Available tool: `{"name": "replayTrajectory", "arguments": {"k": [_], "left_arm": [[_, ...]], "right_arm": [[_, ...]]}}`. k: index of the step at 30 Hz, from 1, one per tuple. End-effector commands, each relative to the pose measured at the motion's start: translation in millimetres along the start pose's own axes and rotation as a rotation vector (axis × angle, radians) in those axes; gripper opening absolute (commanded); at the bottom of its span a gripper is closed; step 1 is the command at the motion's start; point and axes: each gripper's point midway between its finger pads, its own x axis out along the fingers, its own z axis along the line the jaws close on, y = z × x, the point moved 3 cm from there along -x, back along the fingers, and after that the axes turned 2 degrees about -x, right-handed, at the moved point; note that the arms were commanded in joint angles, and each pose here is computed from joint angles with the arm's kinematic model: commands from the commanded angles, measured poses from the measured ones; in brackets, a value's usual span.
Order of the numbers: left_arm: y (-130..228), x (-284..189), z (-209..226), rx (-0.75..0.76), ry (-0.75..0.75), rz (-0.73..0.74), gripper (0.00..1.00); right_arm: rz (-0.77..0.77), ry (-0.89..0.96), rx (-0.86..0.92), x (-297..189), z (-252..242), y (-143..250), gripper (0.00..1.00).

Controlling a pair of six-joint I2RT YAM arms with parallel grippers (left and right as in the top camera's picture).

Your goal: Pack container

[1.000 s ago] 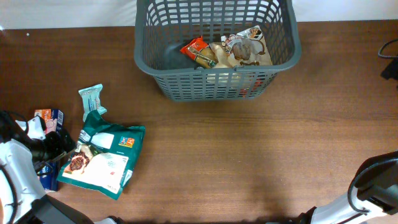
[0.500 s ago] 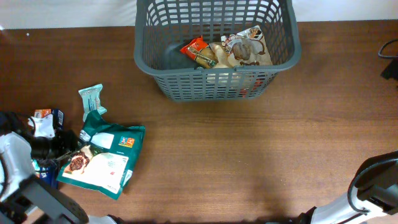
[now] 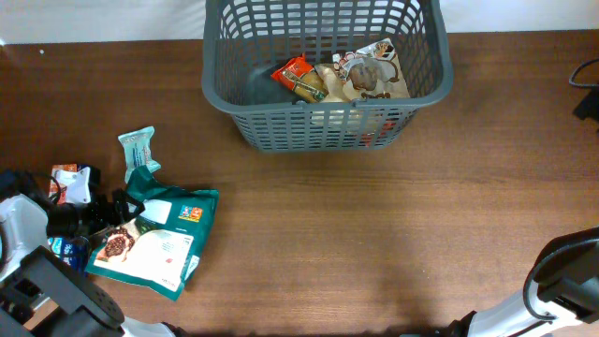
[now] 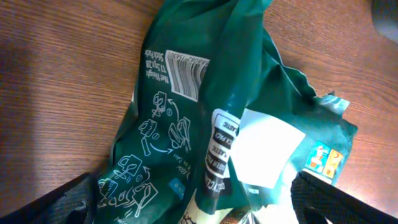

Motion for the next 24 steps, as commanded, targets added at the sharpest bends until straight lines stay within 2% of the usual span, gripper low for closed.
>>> {"name": "replayTrajectory", "arguments": {"k": [1,16,17,19,20,24], "left_arm": [[-2.8,3.8,-1.6,0.022,0.039,0.001,0.95],[13.1,33.1,14.6,-0.043,0.052,0.129,0.95],[13.7,34.7,15.7,-0.045,0.052,0.135,0.83],[14.7,37.2,16.7,-0.05,0.056,0.143,0.54],[15.3,38.6,17.2,-0.053,0.058,0.147,0.44],[17.2,42.7,18.7,-0.061,0.065,0.161,0.36]], "right_arm": [[-0.013,-0.004,0.01,-4.8,-0.4,-0.7,0.99],[-0.013,-0.004,0.01,-4.8,-0.4,-0.7,0.99],[-0.013,-0.004,0.01,-4.8,-0.4,-0.7,0.99],[-0.013,-0.004,0.01,-4.8,-0.4,-0.7,0.99],[-0.013,-0.004,0.01,-4.8,-0.4,-0.7,0.99],[-0.013,-0.004,0.01,-4.8,-0.4,-0.7,0.99]]}}
